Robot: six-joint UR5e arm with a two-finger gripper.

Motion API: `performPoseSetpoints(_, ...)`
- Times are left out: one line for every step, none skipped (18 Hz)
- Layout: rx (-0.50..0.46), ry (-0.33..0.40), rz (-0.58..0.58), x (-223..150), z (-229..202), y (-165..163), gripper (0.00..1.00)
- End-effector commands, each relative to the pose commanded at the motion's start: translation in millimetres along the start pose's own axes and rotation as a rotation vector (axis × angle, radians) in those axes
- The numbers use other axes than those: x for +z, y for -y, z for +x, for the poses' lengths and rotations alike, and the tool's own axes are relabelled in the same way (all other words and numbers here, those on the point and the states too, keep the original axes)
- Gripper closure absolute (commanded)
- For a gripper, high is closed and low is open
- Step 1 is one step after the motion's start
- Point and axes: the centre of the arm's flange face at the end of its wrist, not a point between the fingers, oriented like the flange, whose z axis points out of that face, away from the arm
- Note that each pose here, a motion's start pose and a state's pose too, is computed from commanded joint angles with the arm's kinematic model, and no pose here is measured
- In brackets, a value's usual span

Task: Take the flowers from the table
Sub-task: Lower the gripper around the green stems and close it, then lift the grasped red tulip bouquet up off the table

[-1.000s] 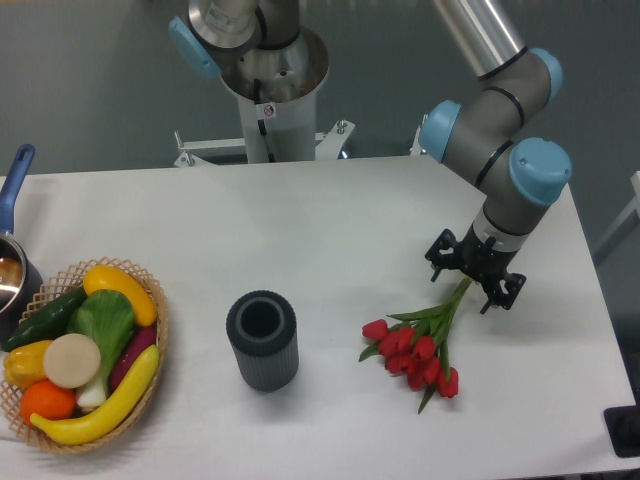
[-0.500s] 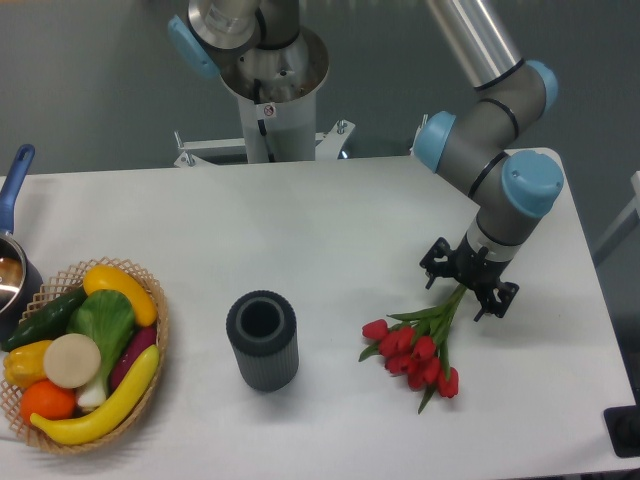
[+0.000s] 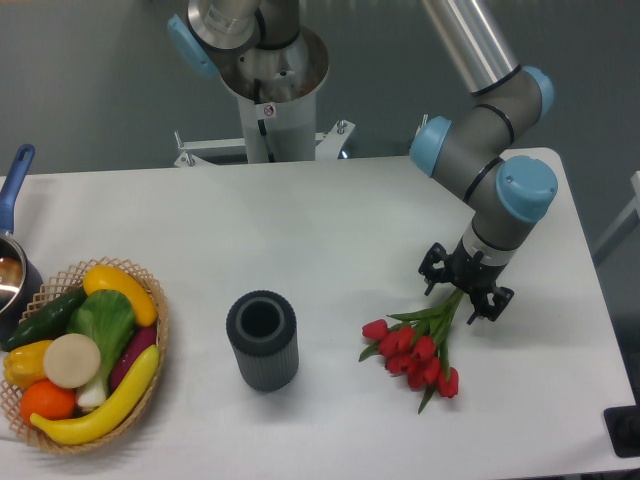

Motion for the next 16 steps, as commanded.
performPoseSetpoints(0.003,0.001,-0.009,0.2,0.8,-1.1,0.26)
performPoseSetpoints(0.003,0.003,-0.009,-0.5,0.3,-0.9,0.29)
performPoseSetpoints(0.003,0.003,-0.009,-0.5,0.3,-0.9,0.3)
performPoseSetpoints(0.0,0.003,-0.009,-0.8,0.9,-0.9,0.32)
performPoseSetpoints(-0.002,0.004,-0.009,-1.7,0.9,-0.7,0.4)
performPoseSetpoints(-0.004,0.003,-0.009,-1.6,1.1,-0.8,0.46)
performPoseSetpoints(-0.004,0.004,-0.009,-2.5,1.2,-0.6,0.5)
performPoseSetpoints(-0.006,0.002,-0.009,-1.7,2.0,0.1,0.55)
performPoseSetpoints(-0.009,0.003,-0.009,-1.9,1.7,-0.8,0.58)
performPoseSetpoints(-0.011,0.001,-0.009,-1.8,1.8,-0.8,0.61)
performPoseSetpoints(-0.011,0.001,-0.009,-2.4,2.4,0.2,0.63)
performPoseSetpoints(-0.012,0.001,-0.009,-2.6,2.0,-0.7,0.65)
performPoseSetpoints(-0.012,0.001,-0.009,-2.6,2.0,-0.7,0.67)
performPoseSetpoints(-0.012,0.003,-0.009,-3.5,2.1,-0.5,0.68)
performPoseSetpoints(-0.011,0.007,-0.008,-5.0,1.9,0.8,0.7)
performPoseSetpoints(-0.015,0.008,-0.007,-5.4,1.4,0.1,0.72)
